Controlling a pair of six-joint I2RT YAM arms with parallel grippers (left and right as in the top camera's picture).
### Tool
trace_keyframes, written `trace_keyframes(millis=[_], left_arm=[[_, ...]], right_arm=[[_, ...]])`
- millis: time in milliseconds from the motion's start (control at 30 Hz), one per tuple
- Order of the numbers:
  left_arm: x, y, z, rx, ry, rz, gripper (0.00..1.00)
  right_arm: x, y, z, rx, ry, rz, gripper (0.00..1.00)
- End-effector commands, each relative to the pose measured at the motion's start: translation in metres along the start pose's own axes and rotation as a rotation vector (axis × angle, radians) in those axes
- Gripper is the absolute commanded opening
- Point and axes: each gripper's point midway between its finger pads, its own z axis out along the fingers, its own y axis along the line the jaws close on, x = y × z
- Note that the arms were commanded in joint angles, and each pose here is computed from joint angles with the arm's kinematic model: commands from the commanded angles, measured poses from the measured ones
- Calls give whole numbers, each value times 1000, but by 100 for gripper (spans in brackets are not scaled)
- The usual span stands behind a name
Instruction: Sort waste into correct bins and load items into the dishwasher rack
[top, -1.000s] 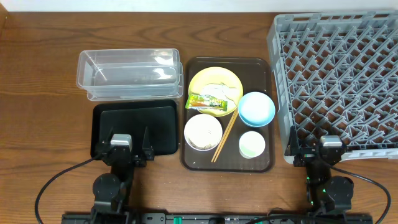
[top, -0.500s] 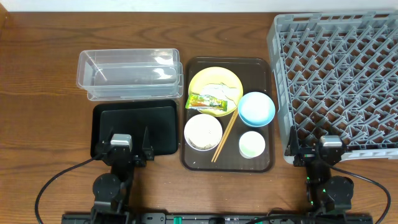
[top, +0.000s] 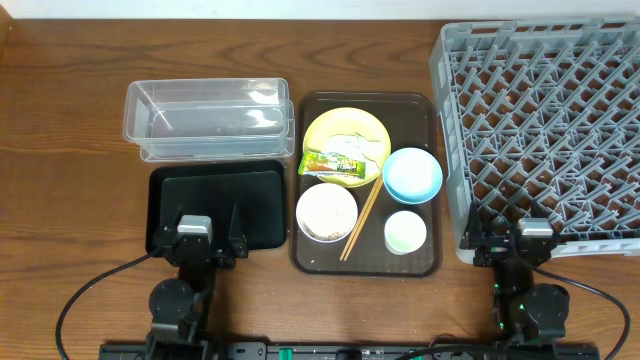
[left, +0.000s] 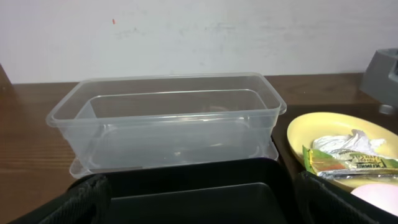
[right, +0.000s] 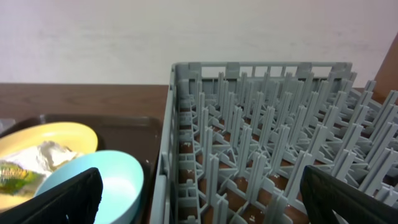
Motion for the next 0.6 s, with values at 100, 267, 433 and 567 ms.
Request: trace_keyframes(millis=[100,267,433,567], left_arm=[[8,3,1,-16,28,-60,96],[-8,3,-1,-18,74,-58,96],[-19,2,1,-24,197,-50,96],[-29,-2,10,-11,339,-45,96]], right_arm=[[-10,1,-2,1,-22,82,99],[-24,0,-5,6,-8,81,99],[-40,0,-3,9,46,77,99],[-51,1,5,16,159,68,99]])
